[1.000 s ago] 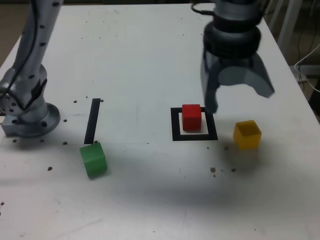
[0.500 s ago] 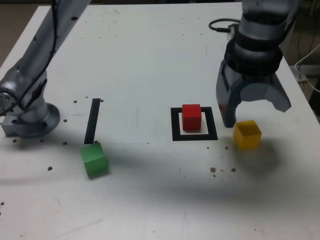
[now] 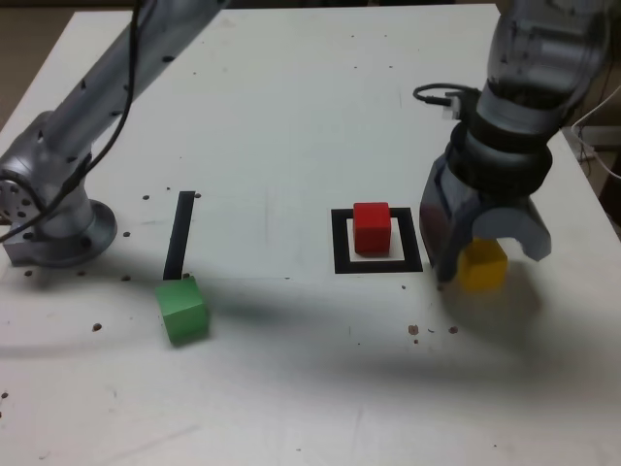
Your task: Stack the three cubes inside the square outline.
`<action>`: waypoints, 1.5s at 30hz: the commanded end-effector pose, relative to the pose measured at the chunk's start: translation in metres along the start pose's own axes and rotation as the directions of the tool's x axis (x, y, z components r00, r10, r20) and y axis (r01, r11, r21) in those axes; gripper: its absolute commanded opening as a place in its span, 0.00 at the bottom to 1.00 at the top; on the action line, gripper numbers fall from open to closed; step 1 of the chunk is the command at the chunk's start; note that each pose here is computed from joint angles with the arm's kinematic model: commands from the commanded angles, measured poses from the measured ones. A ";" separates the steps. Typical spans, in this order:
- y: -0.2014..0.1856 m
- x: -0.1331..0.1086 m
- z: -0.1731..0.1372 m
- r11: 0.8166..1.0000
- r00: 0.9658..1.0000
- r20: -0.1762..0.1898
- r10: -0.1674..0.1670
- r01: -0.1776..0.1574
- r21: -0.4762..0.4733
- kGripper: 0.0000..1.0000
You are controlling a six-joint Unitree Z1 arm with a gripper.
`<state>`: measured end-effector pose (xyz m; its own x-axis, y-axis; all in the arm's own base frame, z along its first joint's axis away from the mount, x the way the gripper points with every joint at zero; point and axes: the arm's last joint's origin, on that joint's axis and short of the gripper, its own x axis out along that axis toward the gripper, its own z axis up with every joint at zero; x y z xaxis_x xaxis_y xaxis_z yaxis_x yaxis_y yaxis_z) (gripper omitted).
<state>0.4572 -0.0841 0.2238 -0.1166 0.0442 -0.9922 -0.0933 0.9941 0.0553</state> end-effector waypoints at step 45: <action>0.019 -0.070 -0.070 1.000 0.995 0.097 -0.005 0.003 0.018 0.32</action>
<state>0.4007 -0.0765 0.2958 -0.0285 0.0455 -0.9986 -0.0802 0.9956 0.0477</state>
